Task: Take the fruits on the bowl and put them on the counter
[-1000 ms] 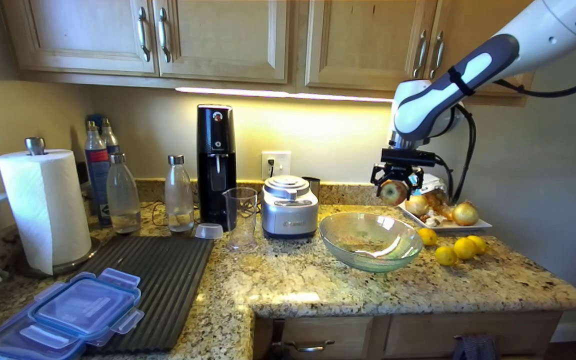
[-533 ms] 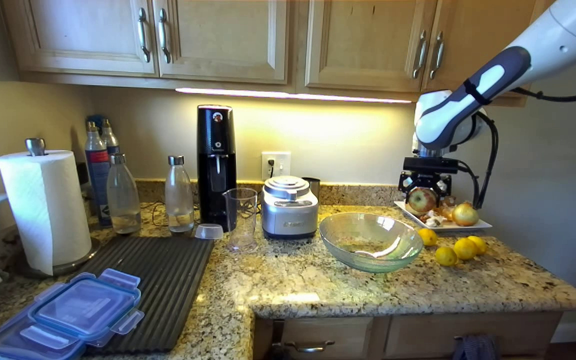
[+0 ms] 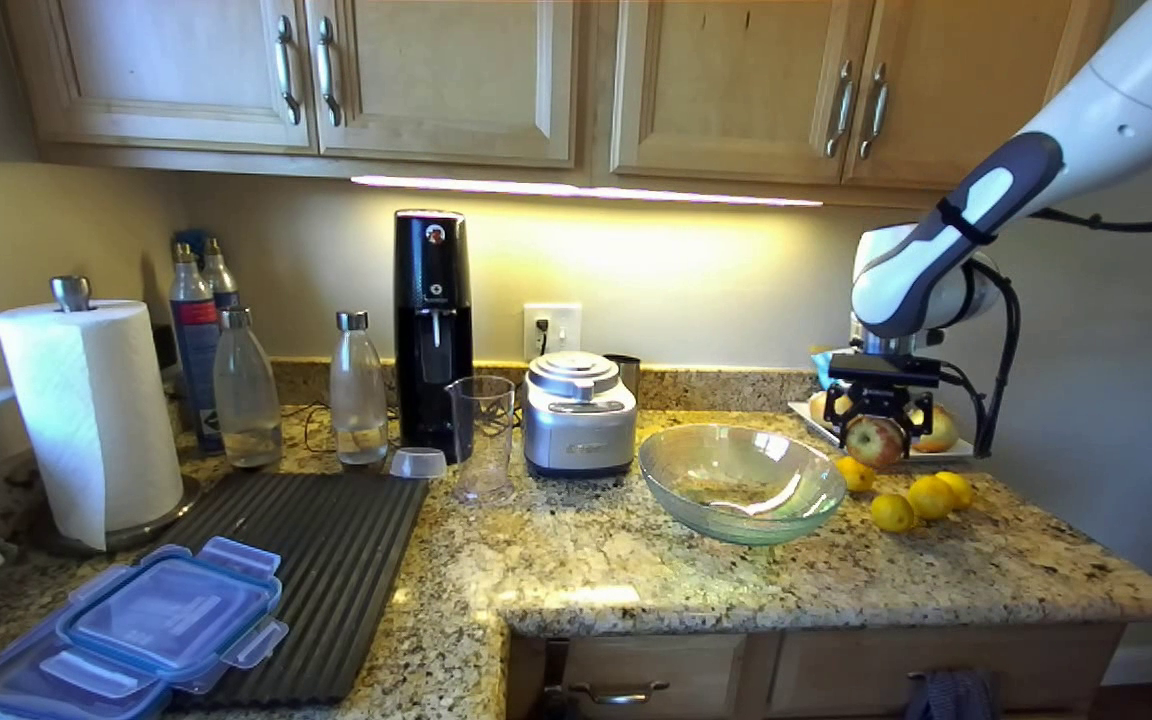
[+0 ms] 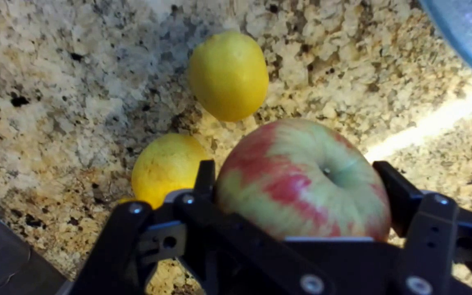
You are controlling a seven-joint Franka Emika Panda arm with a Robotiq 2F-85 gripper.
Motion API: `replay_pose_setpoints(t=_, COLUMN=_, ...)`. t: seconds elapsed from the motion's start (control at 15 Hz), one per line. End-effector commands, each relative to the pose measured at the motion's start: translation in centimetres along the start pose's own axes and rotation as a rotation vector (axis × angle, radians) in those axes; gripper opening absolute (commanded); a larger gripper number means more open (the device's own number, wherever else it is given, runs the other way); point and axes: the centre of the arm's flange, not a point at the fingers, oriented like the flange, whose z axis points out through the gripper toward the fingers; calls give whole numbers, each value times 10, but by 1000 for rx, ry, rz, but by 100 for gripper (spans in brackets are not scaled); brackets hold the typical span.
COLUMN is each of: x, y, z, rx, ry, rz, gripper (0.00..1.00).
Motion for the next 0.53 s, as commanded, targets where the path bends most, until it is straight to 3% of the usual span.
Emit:
replay_pose_setpoints(t=0.0, x=-6, y=5, z=23, rx=53, ry=-18, rz=45, gripper=68)
replay_pose_setpoints(t=0.47, x=-18, y=-20, z=53, rx=125, ry=-6, rz=49, gripper=68)
